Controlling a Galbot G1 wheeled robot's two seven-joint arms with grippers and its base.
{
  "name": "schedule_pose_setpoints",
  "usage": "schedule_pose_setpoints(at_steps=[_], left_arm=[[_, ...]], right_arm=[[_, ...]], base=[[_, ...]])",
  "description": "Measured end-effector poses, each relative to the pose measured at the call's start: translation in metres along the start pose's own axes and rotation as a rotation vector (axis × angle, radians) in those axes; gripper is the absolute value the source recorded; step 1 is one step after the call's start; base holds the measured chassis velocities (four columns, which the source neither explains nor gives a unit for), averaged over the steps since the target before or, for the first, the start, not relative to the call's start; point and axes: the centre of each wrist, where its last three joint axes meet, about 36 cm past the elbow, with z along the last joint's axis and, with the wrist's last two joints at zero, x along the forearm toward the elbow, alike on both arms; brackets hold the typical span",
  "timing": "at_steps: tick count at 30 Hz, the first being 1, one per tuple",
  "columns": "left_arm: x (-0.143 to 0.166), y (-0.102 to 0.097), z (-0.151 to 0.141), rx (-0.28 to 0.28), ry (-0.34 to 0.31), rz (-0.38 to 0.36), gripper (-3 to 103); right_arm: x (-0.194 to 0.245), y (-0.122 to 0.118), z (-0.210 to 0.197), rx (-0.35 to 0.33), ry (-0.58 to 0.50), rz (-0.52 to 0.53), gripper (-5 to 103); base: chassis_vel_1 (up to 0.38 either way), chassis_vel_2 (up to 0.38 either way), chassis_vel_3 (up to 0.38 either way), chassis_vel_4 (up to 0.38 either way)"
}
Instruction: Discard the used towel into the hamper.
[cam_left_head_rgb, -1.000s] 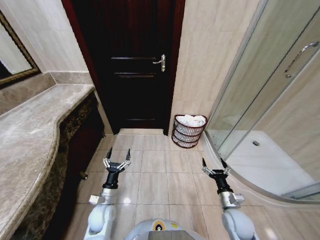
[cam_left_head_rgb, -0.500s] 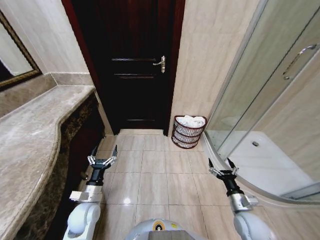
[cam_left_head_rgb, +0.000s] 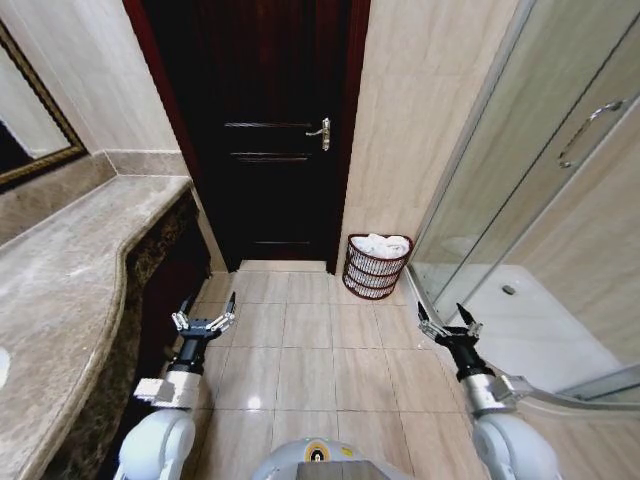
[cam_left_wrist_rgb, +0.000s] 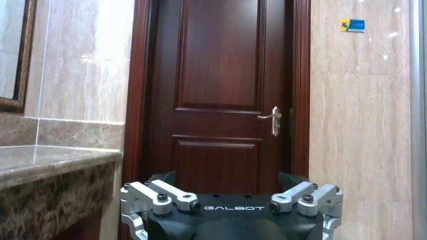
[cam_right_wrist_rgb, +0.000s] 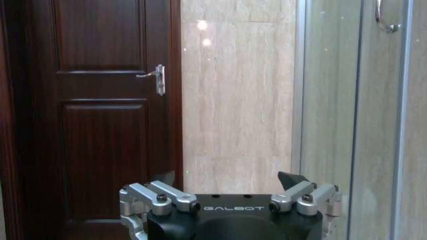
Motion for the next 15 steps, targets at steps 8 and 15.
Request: schedule_pose_setpoints(at_steps=[8, 15], left_arm=[[0.003, -0.004, -0.008, -0.008, 0.022, 0.006, 100], [0.004, -0.003, -0.011, 0.005, 0.021, 0.006, 100]], right_arm=[[0.001, 0.000, -0.005, 0.016, -0.023, 0.007, 100], [0.000, -0.001, -0.014, 0.033, -0.032, 0.004, 100]], base=[[0.000, 0.000, 0.000, 0.000], [0.000, 0.000, 0.000, 0.000]])
